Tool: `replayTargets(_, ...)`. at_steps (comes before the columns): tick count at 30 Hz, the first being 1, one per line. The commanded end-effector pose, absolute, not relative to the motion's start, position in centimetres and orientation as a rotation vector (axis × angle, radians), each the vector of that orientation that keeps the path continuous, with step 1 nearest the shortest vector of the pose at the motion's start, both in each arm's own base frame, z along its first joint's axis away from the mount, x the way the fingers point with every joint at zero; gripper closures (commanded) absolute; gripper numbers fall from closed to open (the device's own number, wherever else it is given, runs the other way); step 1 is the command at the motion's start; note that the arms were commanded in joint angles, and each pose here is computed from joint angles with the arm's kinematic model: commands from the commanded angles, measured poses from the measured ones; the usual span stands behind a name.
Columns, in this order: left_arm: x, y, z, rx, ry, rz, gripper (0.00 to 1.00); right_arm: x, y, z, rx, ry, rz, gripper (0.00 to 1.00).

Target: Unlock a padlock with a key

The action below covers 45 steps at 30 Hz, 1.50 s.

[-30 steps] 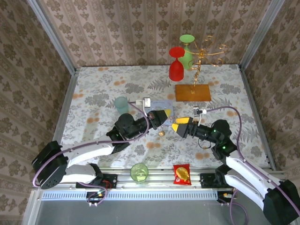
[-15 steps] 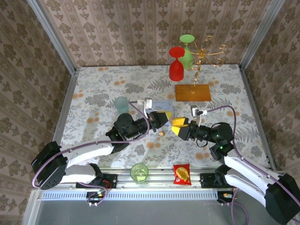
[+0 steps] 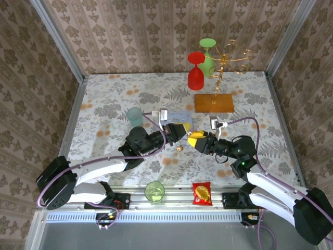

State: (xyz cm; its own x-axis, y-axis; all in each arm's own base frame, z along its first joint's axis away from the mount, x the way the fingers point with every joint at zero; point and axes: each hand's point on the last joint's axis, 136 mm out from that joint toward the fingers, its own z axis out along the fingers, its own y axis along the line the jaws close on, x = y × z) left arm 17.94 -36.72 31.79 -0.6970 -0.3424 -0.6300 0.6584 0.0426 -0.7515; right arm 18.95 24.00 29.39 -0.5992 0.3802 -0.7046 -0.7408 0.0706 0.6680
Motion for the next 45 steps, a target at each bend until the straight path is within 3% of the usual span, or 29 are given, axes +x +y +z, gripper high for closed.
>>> replayTargets(1,17.7,-36.5,32.3,0.328,1.566,-1.772,1.00,19.3,23.6,30.4,-0.363,1.428,1.625,0.62)
replayTargets(7,17.8,-36.4,32.4,0.323,1.565,-1.772,1.00,19.8,23.3,30.1,-0.328,1.432,1.601,0.65)
replayTargets(8,17.7,-36.5,32.5,0.324,1.564,-1.774,1.00,20.1,23.2,29.9,-0.309,1.443,1.585,0.62)
replayTargets(10,17.7,-36.4,32.6,0.327,1.563,-1.774,1.00,21.1,22.7,29.0,-0.251,1.482,1.523,0.36)
replayTargets(11,17.6,-36.4,32.6,0.329,1.564,-1.773,1.00,21.2,22.5,28.8,-0.243,1.489,1.500,0.29)
replayTargets(15,17.5,-36.4,32.9,0.335,1.559,-1.773,1.00,20.8,22.7,29.8,-0.285,1.462,1.512,0.19)
replayTargets(20,17.6,-36.5,32.9,0.337,1.557,-1.773,1.00,20.6,23.1,30.1,-0.302,1.440,1.552,0.41)
replayTargets(35,17.7,-36.5,32.4,0.318,1.566,-1.775,1.00,20.2,23.7,31.0,-0.340,1.398,1.609,0.75)
replayTargets(41,18.2,-36.2,31.8,0.289,1.575,-1.775,1.00,20.0,23.7,30.7,-0.340,1.405,1.607,0.98)
replayTargets(45,18.6,-36.2,31.1,0.262,1.588,-1.784,1.00,20.1,23.6,30.5,-0.329,1.418,1.594,1.00)
